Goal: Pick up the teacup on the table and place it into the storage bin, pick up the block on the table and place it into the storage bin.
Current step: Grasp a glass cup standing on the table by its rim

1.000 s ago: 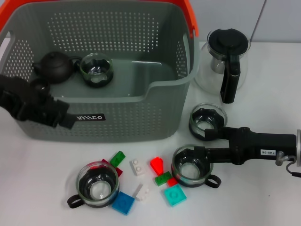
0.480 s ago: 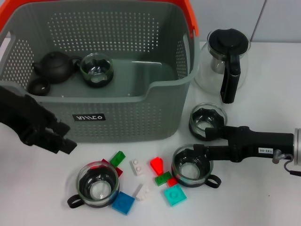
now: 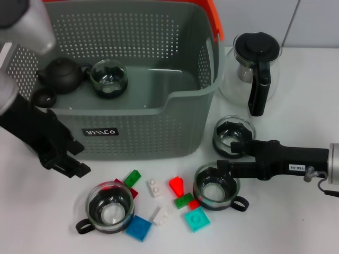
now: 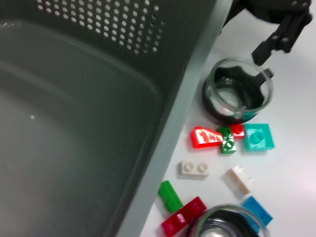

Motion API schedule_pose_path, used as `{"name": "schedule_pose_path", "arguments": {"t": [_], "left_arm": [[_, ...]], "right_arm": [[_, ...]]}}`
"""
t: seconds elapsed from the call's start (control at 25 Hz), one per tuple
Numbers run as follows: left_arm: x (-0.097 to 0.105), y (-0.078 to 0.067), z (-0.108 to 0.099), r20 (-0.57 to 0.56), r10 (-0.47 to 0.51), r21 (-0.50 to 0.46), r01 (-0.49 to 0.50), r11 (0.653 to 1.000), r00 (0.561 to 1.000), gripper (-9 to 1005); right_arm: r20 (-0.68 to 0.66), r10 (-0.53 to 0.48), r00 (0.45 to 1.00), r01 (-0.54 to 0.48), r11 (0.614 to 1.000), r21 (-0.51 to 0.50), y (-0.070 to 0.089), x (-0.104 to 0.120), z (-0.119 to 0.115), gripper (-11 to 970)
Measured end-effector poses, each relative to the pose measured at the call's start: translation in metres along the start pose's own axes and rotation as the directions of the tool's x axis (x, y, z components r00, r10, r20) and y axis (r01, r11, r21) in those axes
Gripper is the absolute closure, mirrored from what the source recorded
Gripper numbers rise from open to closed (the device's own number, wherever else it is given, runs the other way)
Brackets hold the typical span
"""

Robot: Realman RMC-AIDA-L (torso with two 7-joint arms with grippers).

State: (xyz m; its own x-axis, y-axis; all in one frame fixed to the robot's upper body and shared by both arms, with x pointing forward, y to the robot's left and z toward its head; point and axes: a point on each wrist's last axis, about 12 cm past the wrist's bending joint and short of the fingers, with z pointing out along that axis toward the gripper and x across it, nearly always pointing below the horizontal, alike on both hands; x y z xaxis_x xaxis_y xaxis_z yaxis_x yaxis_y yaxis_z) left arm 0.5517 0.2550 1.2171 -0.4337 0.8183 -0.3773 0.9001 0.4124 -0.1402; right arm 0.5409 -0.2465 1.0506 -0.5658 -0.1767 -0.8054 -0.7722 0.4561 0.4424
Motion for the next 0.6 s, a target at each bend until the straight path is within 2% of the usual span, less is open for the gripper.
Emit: {"name": "schedule_pose_path", "arguments": {"t": [0.28,0.6], "left_arm": [[-0.011,-0.008,0.017,-0.036,0.090,0.002,-0.090,0.996,0.995,478],[-0.017,-0.012,0.030,-0.078,0.140,0.018,-0.139,0.990,0.987,477]], "right_arm": [[0.005,0.010,1.000,-0.010,1.000,0.010,-0.001,0.003,-0.001,48],[0.000,0.036,0.999,-0.036,0.999,0.026,-0.002,0.008,0.000,48]]}}
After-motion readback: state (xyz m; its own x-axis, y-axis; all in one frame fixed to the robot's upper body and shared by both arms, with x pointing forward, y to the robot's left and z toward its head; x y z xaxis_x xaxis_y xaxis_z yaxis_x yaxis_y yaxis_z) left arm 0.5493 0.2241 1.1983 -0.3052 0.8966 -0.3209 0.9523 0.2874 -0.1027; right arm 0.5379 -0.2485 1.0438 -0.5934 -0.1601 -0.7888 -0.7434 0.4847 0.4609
